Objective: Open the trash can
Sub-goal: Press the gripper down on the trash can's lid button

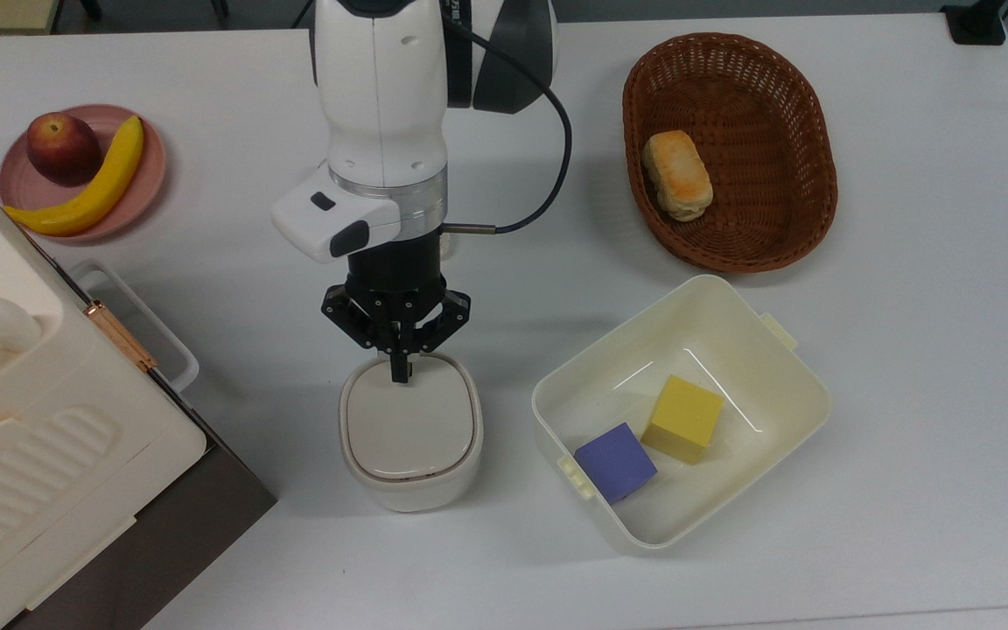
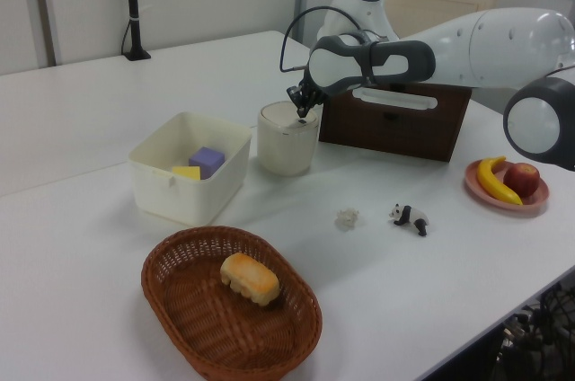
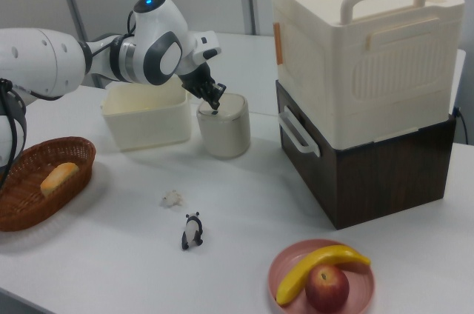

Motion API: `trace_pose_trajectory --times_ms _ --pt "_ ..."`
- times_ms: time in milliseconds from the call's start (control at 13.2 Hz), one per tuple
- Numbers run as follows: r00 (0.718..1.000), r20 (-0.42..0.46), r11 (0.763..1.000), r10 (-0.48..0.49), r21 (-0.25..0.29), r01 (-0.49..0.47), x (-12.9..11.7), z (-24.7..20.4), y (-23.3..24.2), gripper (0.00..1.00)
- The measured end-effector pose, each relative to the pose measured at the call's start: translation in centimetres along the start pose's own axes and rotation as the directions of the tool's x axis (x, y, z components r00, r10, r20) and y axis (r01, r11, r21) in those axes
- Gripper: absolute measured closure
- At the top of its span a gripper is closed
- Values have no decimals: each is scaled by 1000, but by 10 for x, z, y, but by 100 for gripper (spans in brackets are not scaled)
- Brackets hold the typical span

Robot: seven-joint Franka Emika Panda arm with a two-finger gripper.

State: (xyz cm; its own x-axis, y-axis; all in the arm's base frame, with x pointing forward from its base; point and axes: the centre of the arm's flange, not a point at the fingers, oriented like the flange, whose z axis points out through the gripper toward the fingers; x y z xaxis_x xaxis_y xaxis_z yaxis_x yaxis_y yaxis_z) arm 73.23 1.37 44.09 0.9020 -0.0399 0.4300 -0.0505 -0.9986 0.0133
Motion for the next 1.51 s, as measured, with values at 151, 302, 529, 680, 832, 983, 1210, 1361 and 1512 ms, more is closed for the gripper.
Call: trace_pose_trajectory --times_ms 151,302,529,680,832,983,1210,1361,1512 --pt "1000 0 1000 -9 5 9 -1 0 -8 99" --pt "1000 2 1000 -16 8 16 -1 1 -13 99" --pt "1000 10 1000 -17 7 17 -3 7 -14 99" --pt "1000 9 1000 -17 7 17 -3 7 -14 99" --pt "1000 9 1000 -17 7 17 -3 7 -14 99" --pt "1000 9 1000 -17 7 17 -3 7 -13 99" --pt "1000 9 1000 -17 7 17 -3 7 -13 99" --pt "1000 8 1000 -17 7 17 -3 7 -13 99" --pt "1000 7 1000 -16 6 15 -2 6 -12 99"
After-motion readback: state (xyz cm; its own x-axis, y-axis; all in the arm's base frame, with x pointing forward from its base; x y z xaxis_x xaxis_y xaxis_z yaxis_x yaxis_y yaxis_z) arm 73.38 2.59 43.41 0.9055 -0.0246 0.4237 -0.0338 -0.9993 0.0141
